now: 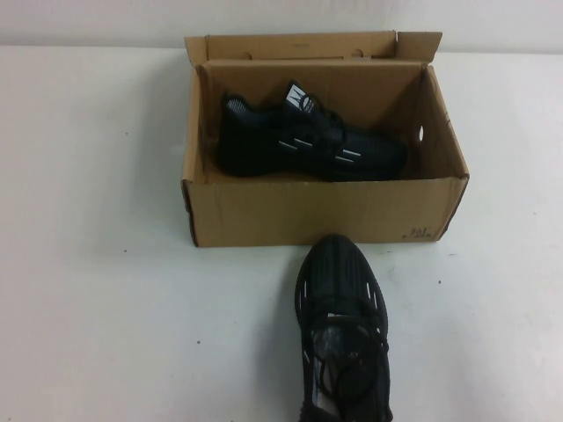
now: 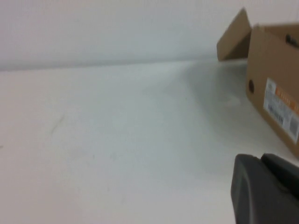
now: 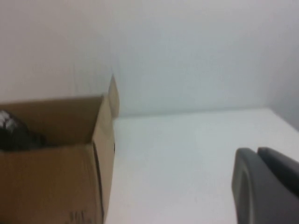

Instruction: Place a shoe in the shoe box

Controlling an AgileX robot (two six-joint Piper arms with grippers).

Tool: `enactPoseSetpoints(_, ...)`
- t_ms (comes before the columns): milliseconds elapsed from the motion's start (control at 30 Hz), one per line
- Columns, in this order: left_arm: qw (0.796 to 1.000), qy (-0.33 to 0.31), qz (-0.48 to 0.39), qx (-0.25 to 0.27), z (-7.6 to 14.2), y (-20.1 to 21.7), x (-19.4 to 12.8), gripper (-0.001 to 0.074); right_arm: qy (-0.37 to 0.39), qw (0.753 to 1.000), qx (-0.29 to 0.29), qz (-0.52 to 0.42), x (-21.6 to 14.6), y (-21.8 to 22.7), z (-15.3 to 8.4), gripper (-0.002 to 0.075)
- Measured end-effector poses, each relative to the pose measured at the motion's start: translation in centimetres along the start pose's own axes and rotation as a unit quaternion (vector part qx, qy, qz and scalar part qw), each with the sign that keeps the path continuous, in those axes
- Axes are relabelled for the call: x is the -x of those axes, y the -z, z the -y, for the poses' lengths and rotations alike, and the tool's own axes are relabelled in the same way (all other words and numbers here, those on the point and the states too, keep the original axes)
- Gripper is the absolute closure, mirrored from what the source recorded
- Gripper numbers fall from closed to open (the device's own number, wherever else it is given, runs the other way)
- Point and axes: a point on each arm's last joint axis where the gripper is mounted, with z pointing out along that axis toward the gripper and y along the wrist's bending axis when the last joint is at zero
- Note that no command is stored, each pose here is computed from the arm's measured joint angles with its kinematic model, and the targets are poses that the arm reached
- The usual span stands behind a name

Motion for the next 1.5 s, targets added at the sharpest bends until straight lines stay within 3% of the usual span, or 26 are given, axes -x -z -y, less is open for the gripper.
enactPoseSetpoints(167, 0.992, 0.047, 0.117, -0.004, 0.0, 0.2, 2.1, 0.0738, -0.001, 0.993, 0.005, 0.122, 2.2, 0.3, -0.1, 0.0742)
enactPoseSetpoints(333, 0.963, 0.071, 0.258, -0.015, -0.1, 1.2, 4.5, 0.0738, -0.001, 0.982, 0.007, 0.188, 3.4, 0.6, -0.1, 0.0742)
enactPoseSetpoints(700, 0.942, 0.076, 0.326, -0.022, -0.1, 1.9, 5.6, 0.0738, -0.005, 0.971, 0.009, 0.241, 4.3, 1.1, -0.1, 0.0742)
enactPoseSetpoints(900, 0.887, 0.104, 0.448, -0.046, -0.1, 3.7, 7.3, 0.0738, -0.023, 0.918, 0.021, 0.395, 6.7, 2.9, -0.2, 0.0742)
enactPoseSetpoints(1133, 0.842, 0.117, 0.523, -0.061, -0.6, 6.3, 11.8, 0.0738, -0.061, 0.888, 0.054, 0.452, 13.1, 5.1, -1.2, 0.0742)
enactPoseSetpoints(1267, 0.845, 0.109, 0.520, -0.055, -1.0, 7.9, 15.1, 0.0738, -0.102, 0.890, 0.083, 0.436, 17.0, 6.7, -2.0, 0.0742)
enactPoseSetpoints(1367, 0.852, 0.110, 0.510, -0.048, -1.4, 9.1, 17.5, 0.0738, -0.122, 0.910, 0.091, 0.387, 19.5, 6.6, -2.6, 0.0742)
enactPoseSetpoints(1500, 0.889, 0.116, 0.441, -0.036, -1.7, 8.3, 19.5, 0.0738, -0.130, 0.951, 0.076, 0.271, 21.3, 4.4, -3.2, 0.0742)
